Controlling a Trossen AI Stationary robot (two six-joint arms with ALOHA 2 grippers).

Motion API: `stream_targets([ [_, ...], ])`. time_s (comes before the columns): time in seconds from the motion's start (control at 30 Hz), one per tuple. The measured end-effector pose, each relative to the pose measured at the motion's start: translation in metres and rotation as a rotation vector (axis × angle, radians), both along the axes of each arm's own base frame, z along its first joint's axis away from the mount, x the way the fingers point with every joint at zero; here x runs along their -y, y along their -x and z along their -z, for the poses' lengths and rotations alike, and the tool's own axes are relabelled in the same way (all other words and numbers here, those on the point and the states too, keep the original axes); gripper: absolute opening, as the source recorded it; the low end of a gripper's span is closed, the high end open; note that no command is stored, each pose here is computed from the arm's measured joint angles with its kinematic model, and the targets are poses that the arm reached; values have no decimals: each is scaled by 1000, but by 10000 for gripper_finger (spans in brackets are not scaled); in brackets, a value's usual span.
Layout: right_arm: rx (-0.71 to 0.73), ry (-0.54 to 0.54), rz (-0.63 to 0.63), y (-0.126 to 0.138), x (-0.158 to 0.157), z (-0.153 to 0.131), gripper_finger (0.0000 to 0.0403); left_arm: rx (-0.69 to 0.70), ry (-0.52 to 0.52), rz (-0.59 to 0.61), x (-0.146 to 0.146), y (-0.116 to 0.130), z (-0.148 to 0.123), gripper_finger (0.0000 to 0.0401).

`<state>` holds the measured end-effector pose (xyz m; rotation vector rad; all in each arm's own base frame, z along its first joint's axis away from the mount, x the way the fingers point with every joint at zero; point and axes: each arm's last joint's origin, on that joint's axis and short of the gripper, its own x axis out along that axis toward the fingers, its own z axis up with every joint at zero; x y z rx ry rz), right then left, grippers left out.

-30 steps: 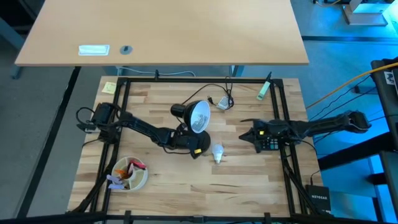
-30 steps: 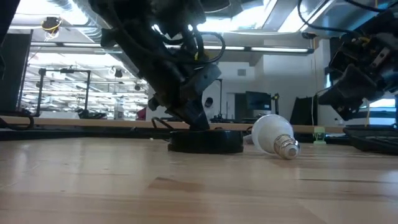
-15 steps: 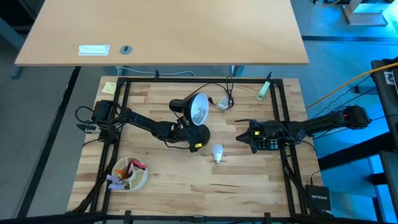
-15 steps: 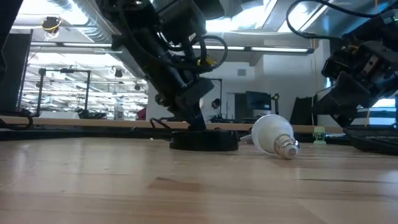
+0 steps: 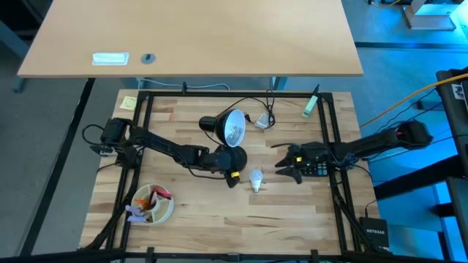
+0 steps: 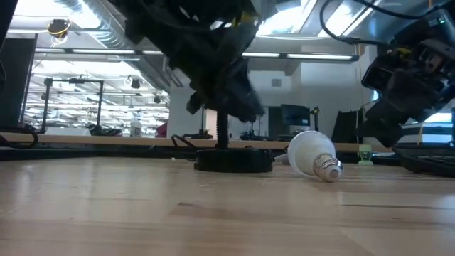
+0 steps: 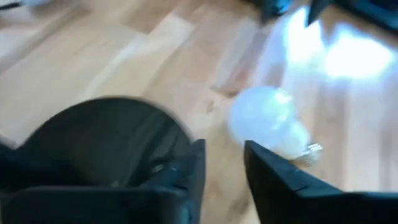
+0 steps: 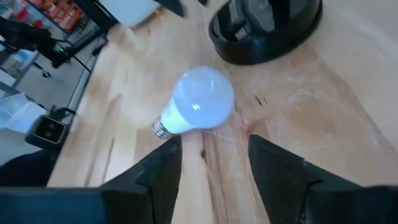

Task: Screw lightbulb
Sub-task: Insert the white lightbulb into the black desk lamp

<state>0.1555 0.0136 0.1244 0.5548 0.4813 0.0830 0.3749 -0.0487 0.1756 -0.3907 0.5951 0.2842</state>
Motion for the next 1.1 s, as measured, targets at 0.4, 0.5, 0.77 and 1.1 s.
stream_targets([
  [0.4,-12,17,-71,-14,-16,10,189,60,-71,72,11,-32,16,175],
  [0.5,-38,45,-66,-20,-23,13,189,60,-65,71,13,-46,22,176],
  [0.77,-91,108,-131,-40,-42,19,189,36,-26,40,14,-53,31,176],
  [1.1,-122,272,-126,-74,-51,25,188,-7,40,96,33,-47,33,176],
])
